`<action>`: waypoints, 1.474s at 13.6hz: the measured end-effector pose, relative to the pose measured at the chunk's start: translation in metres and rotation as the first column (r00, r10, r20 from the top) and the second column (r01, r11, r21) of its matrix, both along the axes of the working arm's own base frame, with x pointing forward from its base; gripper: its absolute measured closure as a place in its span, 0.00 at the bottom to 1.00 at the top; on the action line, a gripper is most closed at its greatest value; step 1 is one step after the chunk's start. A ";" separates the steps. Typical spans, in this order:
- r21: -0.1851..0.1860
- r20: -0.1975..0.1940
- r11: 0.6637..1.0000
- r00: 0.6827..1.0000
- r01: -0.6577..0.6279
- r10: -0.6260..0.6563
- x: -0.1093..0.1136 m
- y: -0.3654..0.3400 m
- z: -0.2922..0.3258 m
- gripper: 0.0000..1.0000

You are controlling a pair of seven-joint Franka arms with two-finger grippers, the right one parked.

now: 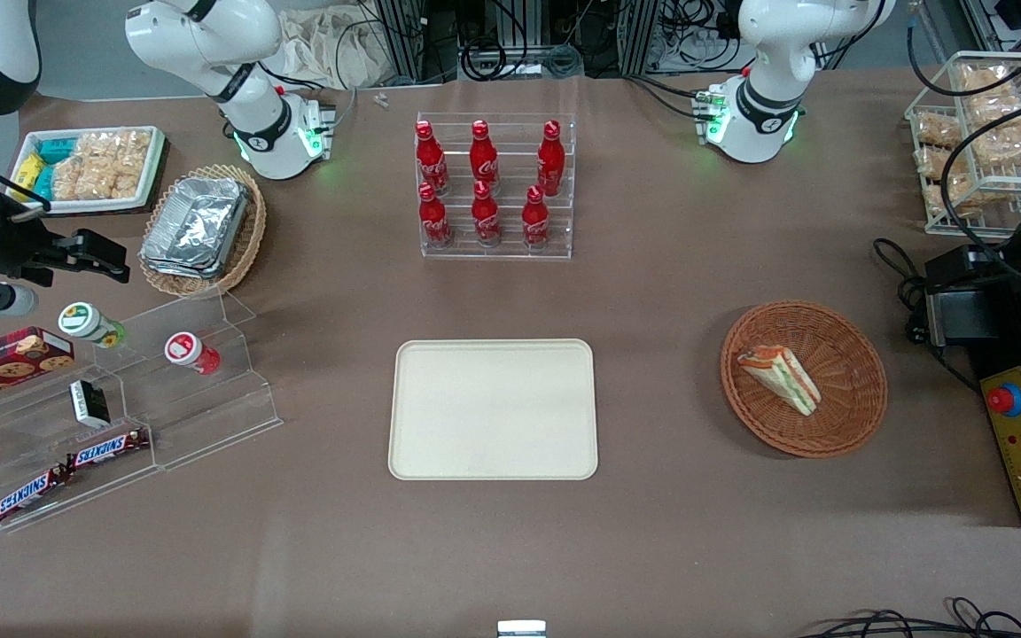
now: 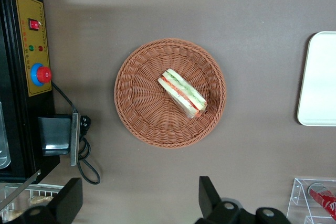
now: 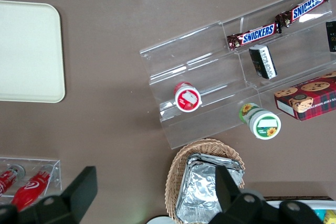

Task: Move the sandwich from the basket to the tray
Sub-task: 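Move the left gripper over the wicker basket toward the sandwich, then lower the left gripper and close it on the wrapped sandwich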

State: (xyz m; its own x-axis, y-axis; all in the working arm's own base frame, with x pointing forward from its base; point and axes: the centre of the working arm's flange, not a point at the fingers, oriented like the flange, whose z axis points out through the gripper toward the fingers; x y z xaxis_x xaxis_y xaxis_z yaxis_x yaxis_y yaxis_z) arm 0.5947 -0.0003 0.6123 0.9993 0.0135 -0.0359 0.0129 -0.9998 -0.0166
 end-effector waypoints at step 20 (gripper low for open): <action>-0.076 0.033 0.846 0.847 -0.527 0.530 0.004 -0.019 -0.217 0.01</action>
State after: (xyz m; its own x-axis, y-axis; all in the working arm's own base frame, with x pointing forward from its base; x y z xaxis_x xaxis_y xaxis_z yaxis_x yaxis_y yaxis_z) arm 0.5986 -0.0198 0.3954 0.8418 0.5399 -0.0035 0.5391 -0.8402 0.0594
